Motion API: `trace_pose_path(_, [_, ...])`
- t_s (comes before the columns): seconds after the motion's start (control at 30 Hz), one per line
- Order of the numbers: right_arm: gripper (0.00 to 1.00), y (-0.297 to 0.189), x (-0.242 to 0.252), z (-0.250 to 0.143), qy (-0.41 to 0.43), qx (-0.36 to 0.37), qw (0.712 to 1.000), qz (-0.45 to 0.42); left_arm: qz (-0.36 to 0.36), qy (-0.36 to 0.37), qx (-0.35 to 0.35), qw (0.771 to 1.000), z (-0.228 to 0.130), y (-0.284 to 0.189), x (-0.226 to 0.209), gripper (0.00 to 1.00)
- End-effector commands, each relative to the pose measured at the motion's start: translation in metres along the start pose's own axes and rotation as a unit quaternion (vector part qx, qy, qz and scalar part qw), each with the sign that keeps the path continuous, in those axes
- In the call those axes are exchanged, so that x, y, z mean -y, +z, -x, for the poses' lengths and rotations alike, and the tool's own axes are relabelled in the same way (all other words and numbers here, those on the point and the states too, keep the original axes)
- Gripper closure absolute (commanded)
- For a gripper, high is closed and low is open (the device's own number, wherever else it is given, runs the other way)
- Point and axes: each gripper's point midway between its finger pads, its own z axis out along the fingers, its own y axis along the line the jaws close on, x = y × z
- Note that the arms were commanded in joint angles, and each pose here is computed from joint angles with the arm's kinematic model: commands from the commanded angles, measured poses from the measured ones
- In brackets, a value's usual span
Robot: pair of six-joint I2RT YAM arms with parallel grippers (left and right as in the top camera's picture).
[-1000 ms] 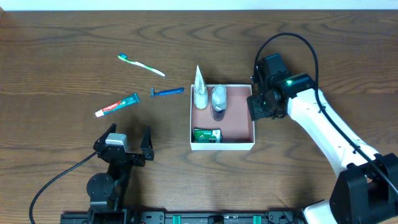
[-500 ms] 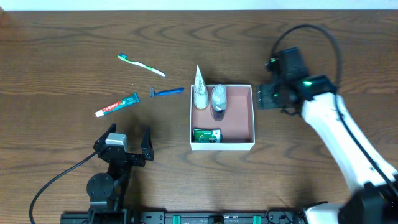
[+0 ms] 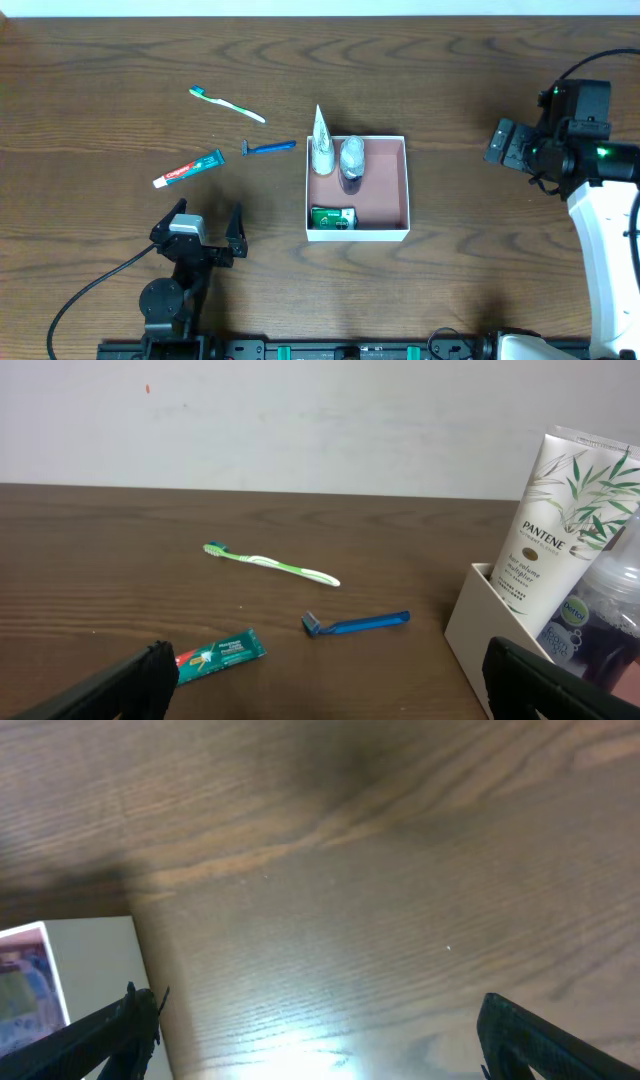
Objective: Pack container
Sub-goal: 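Withdraw the right gripper from the box to the right side, then reach the left gripper to the Colgate toothpaste tube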
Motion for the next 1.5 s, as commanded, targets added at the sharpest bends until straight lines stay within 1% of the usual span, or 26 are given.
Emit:
trace_pose_path(0.0, [0.01,-0.002,0.003,0.001,0.010,-0.002,1.000,-0.002,0.006,0.003,-0.016,1.000,-0.013,0.001,-0.003,0.02])
trace_pose_path(0.1, [0.01,-0.002,0.003,-0.001,0.009,-0.006,1.000,-0.003,0.006,-0.030,-0.008,0.999,-0.007,0.001,-0.003,0.02])
trace_pose_path(0.23, [0.01,-0.002,0.003,-0.001,0.009,-0.006,1.000,-0.003,0.013,-0.080,-0.033,0.996,0.001,-0.005,-0.002,0.02])
trace_pose_path(0.33, [0.01,-0.002,0.003,-0.001,0.009,-0.006,1.000,-0.003,0.062,-0.114,-0.061,0.990,0.014,-0.012,-0.014,0.02])
trace_pose_path(0.47, [0.01,-0.002,0.003,-0.001,0.009,-0.006,1.000,-0.003,0.134,-0.125,-0.128,0.975,0.037,-0.018,-0.031,0.02])
trace_pose_path(0.57, [0.01,-0.002,0.003,-0.001,0.009,-0.006,1.000,-0.003,0.163,-0.122,-0.193,0.960,0.053,-0.010,-0.037,0.02])
trace_pose_path(0.67, [0.01,-0.002,0.003,-0.001,0.009,-0.006,1.000,-0.003,0.165,-0.125,-0.248,0.946,0.065,0.005,-0.035,0.02])
trace_pose_path(0.73, [0.01,-0.002,0.003,-0.001,0.009,-0.006,1.000,-0.003,0.144,-0.134,-0.287,0.938,0.069,0.017,-0.026,0.02])
trace_pose_path(0.8, [0.01,-0.002,0.003,-0.001,0.009,-0.006,1.000,-0.003,0.126,-0.143,-0.309,0.932,0.067,0.028,-0.020,0.02])
trace_pose_path(0.87, [0.01,-0.002,0.003,-0.001,0.009,-0.006,1.000,-0.003,0.102,-0.156,-0.344,0.920,0.052,0.038,-0.012,0.02])
trace_pose_path(0.97, [0.01,-0.002,0.003,-0.001,0.009,-0.006,1.000,-0.003,0.096,-0.163,-0.376,0.907,0.034,0.047,-0.010,0.02])
trace_pose_path(1.03, [0.01,-0.002,0.003,-0.001,0.009,-0.006,1.000,-0.003,0.099,-0.163,-0.386,0.902,0.025,0.056,-0.013,0.02])
trace_pose_path(1.07, [0.01,-0.002,0.003,-0.001,0.009,-0.006,1.000,-0.003,0.099,-0.163,-0.387,0.902,0.021,0.063,-0.014,0.08])
trace_pose_path(1.1, [0.01,-0.002,0.003,-0.001,0.009,-0.006,1.000,-0.003,0.101,-0.168,-0.384,0.902,0.019,0.071,-0.015,0.18])
trace_pose_path(1.17, [0.01,-0.002,0.003,-0.001,0.009,-0.006,1.000,-0.003,0.120,-0.218,-0.366,0.897,0.016,0.090,-0.019,0.19])
trace_pose_path(1.23, [0.01,-0.002,0.003,-0.001,0.009,-0.006,1.000,-0.003,0.153,-0.283,-0.341,0.884,0.015,0.106,-0.025,0.19])
trace_pose_path(1.3, [0.01,-0.002,0.003,-0.001,0.009,-0.006,1.000,-0.003,0.200,-0.349,-0.311,0.861,0.011,0.119,-0.036,0.18])
trace_pose_path(1.37, [0.01,-0.002,0.003,-0.001,0.009,-0.006,1.000,-0.003,0.256,-0.410,-0.287,0.827,0.001,0.125,-0.049,0.18])
trace_pose_path(1.43, [0.01,-0.002,0.003,-0.001,0.009,-0.006,1.000,-0.003,0.306,-0.452,-0.275,0.792,-0.015,0.126,-0.060,0.18])
trace_pose_path(1.47, [0.01,-0.002,0.003,-0.001,0.009,-0.006,1.000,-0.003,0.321,-0.465,-0.274,0.778,-0.022,0.127,-0.062,0.13])
